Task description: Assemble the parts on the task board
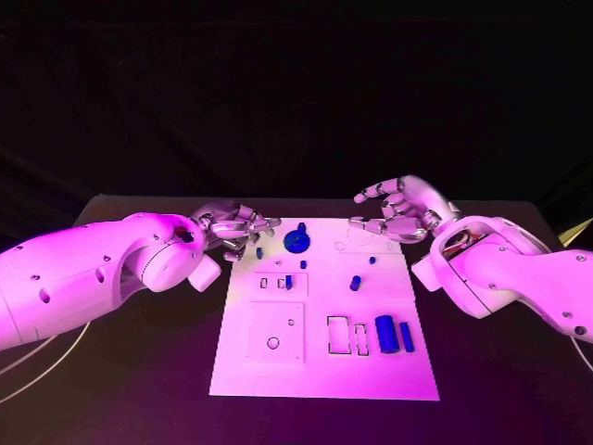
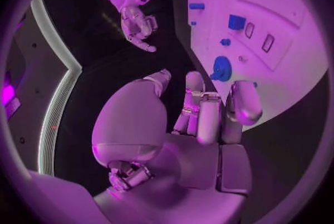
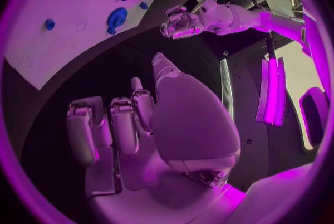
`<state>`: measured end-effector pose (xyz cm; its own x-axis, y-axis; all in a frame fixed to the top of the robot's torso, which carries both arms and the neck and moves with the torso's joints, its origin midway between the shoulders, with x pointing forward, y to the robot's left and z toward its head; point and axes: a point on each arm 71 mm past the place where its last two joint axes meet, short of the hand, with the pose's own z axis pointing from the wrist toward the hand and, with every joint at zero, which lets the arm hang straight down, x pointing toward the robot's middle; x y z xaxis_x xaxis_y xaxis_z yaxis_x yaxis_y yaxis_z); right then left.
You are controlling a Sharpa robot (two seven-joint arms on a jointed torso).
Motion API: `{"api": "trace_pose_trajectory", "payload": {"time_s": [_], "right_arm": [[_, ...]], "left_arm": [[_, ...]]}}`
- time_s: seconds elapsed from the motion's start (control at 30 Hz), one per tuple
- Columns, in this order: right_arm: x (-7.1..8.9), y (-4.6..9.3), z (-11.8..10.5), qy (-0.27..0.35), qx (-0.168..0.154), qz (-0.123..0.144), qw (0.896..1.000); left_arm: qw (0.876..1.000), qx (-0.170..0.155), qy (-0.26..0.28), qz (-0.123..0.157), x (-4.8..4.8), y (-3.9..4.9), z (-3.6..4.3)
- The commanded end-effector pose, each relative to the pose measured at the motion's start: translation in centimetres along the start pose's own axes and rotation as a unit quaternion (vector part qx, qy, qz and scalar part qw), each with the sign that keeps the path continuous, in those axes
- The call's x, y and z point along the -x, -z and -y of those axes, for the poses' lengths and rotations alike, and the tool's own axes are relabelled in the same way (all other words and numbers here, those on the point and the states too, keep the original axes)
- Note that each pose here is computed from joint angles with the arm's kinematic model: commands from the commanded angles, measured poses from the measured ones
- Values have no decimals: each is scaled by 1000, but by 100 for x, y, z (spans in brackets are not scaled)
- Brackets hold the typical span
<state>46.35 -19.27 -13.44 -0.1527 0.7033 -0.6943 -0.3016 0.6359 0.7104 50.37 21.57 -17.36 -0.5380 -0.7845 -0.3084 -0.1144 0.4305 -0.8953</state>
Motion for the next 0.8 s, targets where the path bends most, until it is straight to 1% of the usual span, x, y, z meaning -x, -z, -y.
{"api": "trace_pose_trajectory", "payload": {"time_s": [0.03, 0.23, 0.43, 0.67, 0.8], "right_arm": [[73, -2, 52, -41, -13, -2, 999], [213, -17, 164, -37, -34, 8, 999], [293, -27, 242, -32, -47, 14, 998], [325, -31, 278, -28, -54, 14, 998], [336, -30, 291, -25, -56, 14, 998]], "left_arm": [[986, 90, -131, -55, -74, -49, -35], [965, 134, -216, -72, -152, -176, 65], [949, 155, -263, -79, -234, -286, 147], [932, 169, -308, -94, -318, -373, 174], [925, 174, -322, -100, -361, -412, 181]]}}
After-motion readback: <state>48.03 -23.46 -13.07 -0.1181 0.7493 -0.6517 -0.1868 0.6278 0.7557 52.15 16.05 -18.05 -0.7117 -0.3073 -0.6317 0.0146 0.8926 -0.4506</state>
